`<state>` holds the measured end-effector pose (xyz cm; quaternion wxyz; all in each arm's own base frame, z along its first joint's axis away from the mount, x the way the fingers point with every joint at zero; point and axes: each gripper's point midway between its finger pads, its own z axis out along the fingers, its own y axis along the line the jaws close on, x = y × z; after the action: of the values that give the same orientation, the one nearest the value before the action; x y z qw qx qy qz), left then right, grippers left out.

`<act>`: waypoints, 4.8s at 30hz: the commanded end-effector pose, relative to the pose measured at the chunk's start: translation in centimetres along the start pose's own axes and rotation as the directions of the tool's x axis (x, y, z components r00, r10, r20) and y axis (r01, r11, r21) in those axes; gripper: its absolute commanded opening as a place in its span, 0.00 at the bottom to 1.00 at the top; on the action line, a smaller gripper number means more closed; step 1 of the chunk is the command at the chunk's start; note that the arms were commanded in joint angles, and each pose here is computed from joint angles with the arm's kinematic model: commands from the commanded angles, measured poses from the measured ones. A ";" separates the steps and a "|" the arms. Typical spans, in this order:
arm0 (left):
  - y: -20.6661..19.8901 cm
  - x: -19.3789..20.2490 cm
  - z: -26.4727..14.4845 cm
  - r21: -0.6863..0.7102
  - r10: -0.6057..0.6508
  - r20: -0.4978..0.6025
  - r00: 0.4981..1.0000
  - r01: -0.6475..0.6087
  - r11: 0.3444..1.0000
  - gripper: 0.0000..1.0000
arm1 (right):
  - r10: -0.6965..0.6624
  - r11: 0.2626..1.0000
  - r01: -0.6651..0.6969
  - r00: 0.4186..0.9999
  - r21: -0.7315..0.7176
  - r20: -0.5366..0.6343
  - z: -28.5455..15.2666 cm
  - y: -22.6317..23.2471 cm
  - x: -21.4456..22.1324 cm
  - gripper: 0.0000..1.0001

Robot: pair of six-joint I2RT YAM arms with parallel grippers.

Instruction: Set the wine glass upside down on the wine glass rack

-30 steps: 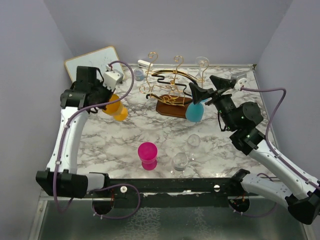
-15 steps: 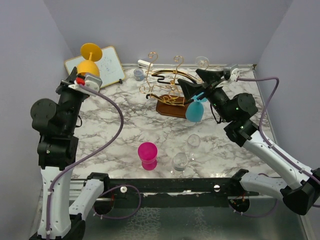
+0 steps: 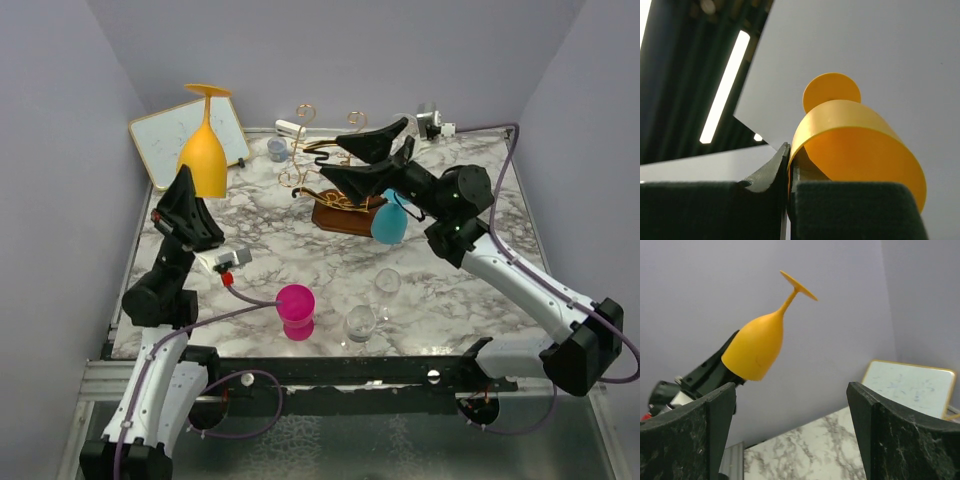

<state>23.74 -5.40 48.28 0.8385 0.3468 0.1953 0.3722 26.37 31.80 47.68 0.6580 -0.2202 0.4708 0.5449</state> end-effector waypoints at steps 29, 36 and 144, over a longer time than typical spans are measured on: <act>0.1 -8.7 -1.7 -0.351 0.559 0.345 0.753 -0.449 0.822 0.00 | 0.527 0.802 -0.498 0.850 -0.330 -0.003 10.3 1.2 4.1 0.67; -0.3 -8.8 -1.4 -0.348 0.570 0.357 0.740 -0.462 0.816 0.00 | 0.533 0.793 -0.508 0.846 -0.338 -0.021 11.9 1.9 5.5 0.67; -25.9 3.0 3.0 -0.068 -0.309 -0.944 -0.115 0.985 -0.159 0.42 | -0.300 0.761 0.390 0.920 0.519 -0.251 -6.9 -11.3 17.1 0.01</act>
<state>40.32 -15.43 30.32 0.4512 0.2533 0.8206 -0.2425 32.40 32.65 26.23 0.7092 -0.1856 0.6277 0.2618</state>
